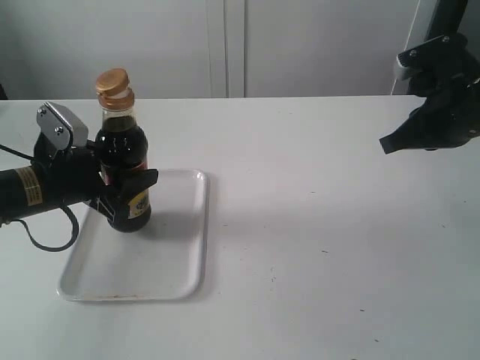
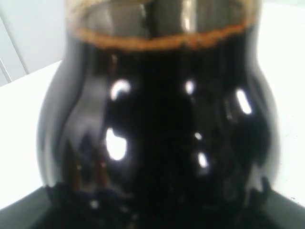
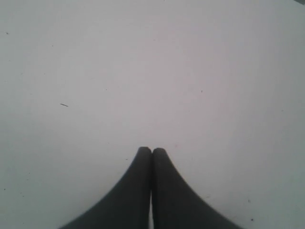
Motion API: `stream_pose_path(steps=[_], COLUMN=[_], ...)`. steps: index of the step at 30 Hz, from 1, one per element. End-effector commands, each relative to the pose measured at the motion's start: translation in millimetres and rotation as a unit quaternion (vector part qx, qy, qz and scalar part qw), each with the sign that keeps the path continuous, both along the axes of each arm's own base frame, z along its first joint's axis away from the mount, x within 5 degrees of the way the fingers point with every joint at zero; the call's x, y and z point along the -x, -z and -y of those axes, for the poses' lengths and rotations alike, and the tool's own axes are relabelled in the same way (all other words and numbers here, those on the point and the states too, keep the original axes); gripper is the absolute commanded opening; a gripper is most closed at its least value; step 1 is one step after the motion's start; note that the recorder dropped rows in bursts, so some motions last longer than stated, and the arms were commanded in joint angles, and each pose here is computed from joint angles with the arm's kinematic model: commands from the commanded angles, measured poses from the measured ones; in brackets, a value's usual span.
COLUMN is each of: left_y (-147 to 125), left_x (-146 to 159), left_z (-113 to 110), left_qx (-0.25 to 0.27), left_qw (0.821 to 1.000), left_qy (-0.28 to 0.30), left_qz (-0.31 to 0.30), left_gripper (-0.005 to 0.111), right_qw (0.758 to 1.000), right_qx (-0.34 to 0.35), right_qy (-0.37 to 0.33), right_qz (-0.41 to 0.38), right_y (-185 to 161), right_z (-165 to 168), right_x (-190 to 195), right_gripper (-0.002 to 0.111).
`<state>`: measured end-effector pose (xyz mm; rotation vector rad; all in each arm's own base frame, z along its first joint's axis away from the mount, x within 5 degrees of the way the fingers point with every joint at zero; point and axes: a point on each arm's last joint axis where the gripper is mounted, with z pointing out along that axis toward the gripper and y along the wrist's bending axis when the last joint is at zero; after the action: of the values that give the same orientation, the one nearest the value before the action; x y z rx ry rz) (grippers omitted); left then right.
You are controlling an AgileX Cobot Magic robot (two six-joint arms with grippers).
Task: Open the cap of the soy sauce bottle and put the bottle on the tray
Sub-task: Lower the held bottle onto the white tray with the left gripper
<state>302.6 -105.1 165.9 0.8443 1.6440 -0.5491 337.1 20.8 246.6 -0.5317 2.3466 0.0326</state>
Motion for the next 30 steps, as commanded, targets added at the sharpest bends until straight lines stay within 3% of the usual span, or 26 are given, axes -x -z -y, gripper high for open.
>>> stream_pose_path(steps=[1,9,23,26,30], left_y=[-18.9,-0.7,0.2,0.2,0.2], left_x=[0.2,-6.2,-6.9,-6.8,-6.8], left_z=[1.1,-0.9,-0.9,-0.8,-0.8], left_qx=[0.044,0.037,0.049,0.049,0.049], left_qw=[0.998,0.999,0.998,0.998,0.998], left_qy=[0.002,-0.018,-0.023,-0.022,-0.022], left_qz=[0.041,0.026,0.012,0.012,0.012], left_gripper=[0.000,0.000,0.001,0.015,0.048], right_qw=[1.000,1.000,1.000,1.000,1.000], right_qx=[-0.001,-0.002,-0.002,-0.003,-0.003], right_qy=[0.004,0.003,0.002,0.002,0.002], right_qz=[-0.001,-0.003,-0.007,-0.007,-0.007], right_y=[-0.5,-0.3,0.1,0.2,0.2], right_z=[2.3,2.2,1.9,1.9,1.9], right_x=[0.2,0.5,1.1,1.2,1.2], right_gripper=[0.000,0.000,0.000,0.000,0.000])
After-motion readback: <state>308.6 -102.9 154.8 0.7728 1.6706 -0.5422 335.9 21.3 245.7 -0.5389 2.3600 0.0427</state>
